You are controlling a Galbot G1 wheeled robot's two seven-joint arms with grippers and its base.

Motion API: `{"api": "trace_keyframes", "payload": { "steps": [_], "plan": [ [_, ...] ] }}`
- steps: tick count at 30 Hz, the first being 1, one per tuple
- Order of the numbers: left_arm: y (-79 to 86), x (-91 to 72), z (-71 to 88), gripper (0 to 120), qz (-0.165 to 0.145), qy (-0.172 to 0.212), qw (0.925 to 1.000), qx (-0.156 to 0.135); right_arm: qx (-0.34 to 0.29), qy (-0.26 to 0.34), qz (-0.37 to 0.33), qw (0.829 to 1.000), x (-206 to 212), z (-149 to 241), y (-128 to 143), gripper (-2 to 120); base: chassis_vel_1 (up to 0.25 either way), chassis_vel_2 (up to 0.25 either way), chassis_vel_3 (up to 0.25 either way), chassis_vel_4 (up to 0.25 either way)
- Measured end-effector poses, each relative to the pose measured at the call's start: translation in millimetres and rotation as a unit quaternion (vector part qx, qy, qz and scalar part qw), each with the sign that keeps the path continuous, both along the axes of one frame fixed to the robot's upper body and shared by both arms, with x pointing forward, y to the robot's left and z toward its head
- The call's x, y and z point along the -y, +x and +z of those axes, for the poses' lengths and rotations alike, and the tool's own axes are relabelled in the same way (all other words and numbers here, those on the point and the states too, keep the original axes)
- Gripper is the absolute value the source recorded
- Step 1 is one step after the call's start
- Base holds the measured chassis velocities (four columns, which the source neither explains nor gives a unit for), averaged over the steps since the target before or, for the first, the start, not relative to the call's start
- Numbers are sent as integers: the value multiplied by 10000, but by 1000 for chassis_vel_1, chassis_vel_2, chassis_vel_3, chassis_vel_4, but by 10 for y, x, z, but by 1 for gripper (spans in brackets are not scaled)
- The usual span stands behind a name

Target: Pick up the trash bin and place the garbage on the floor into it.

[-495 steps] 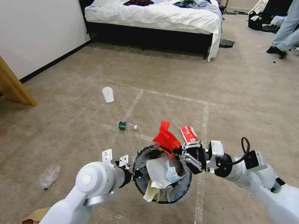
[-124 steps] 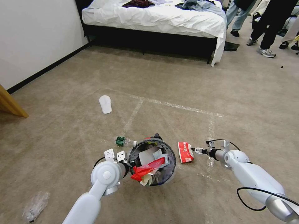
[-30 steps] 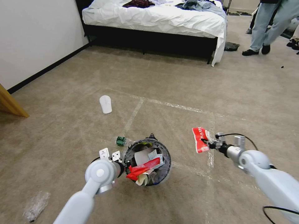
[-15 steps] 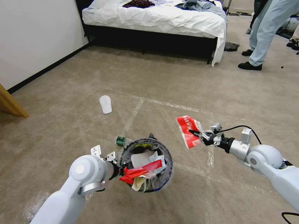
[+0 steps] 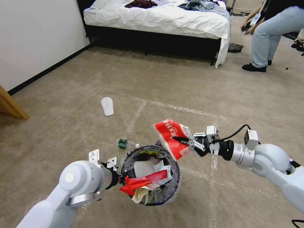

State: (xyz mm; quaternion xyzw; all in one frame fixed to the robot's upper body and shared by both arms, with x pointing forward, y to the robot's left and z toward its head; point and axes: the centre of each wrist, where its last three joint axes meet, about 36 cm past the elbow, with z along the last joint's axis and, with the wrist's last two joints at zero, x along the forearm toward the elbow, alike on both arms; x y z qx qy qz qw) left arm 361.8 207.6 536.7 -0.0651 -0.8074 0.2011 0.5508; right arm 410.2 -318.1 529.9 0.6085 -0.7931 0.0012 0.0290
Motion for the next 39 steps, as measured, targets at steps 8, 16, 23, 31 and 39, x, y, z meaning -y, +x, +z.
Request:
{"api": "trace_keyframes", "payload": {
  "steps": [8, 16, 23, 31, 39],
  "plan": [
    [-33, 10, 56, 0, -29, -7, 10000, 88, 33, -81, 421, 9991, -194, 95, -283, 1, 0, 0, 0, 0],
    [-65, 9, 50, 0, -17, -4, 10000, 79, -52, -360, 556, 9978, -200, -122, -394, 1, 0, 0, 0, 0],
    [-76, 50, 51, 0, -40, -92, 9999, 80, 204, -691, 434, 9965, -101, -422, -280, 1, 0, 0, 0, 0],
    [-96, 79, 41, 0, -84, -139, 9999, 54, 511, -933, 280, 9939, -26, -692, -156, 1, 0, 0, 0, 0],
    [-108, 132, 30, 0, -151, -182, 9997, 32, 695, -1053, 359, 9914, -62, -865, -49, 1, 0, 0, 0, 0]
  ]
}}
